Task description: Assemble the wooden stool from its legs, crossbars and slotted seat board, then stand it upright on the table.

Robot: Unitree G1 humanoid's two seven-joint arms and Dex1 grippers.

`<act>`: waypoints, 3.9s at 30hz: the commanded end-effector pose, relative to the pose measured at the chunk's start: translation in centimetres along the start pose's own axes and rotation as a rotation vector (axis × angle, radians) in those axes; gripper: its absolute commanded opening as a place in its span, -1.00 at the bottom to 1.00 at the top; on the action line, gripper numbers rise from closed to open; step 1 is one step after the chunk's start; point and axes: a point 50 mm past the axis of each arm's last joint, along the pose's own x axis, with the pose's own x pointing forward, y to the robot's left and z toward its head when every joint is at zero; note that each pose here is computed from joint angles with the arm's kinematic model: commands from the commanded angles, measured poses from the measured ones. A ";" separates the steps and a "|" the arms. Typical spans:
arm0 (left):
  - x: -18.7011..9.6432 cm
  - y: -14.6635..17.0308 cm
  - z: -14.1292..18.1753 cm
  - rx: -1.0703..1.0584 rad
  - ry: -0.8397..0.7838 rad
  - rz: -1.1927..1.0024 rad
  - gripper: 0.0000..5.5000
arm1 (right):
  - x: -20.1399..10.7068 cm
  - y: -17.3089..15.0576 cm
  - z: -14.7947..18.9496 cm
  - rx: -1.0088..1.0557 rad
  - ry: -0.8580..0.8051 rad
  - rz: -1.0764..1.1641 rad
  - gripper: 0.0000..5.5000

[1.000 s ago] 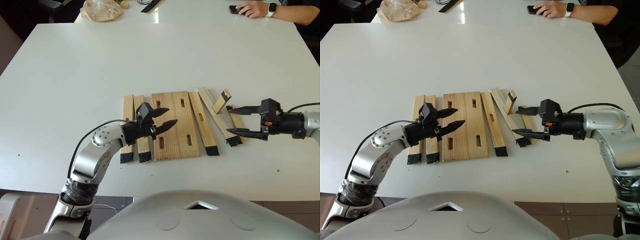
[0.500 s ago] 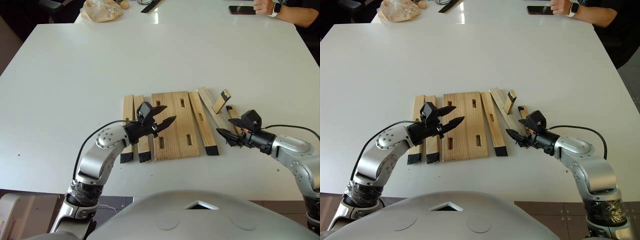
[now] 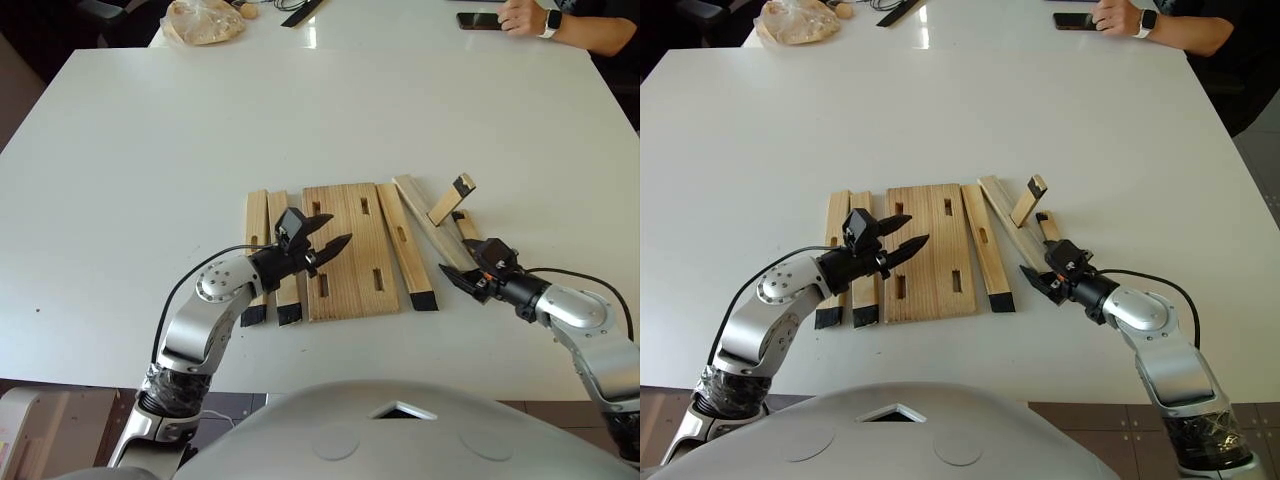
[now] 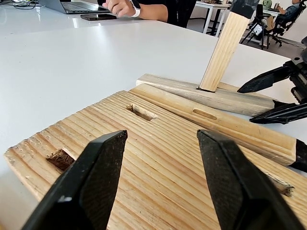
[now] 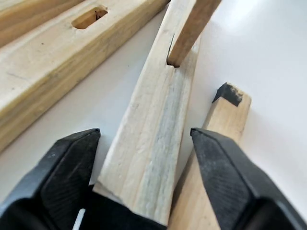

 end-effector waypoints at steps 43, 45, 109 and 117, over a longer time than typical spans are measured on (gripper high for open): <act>-1.0 -0.5 13.6 -0.270 -0.447 -0.556 0.39 | -3.8 -4.7 15.3 0.273 -0.618 0.967 -0.25; -1.1 -0.6 13.9 -0.268 -0.451 -0.569 0.39 | -3.3 -4.0 14.6 0.242 -0.569 0.989 -0.25; -10.7 -0.1 8.0 0.131 0.169 -0.433 -0.26 | -3.4 -5.7 7.5 0.242 -0.392 0.633 0.22; -10.8 0.8 7.8 0.189 0.180 -0.397 -0.26 | -3.1 -5.8 7.5 0.226 -0.378 0.642 0.22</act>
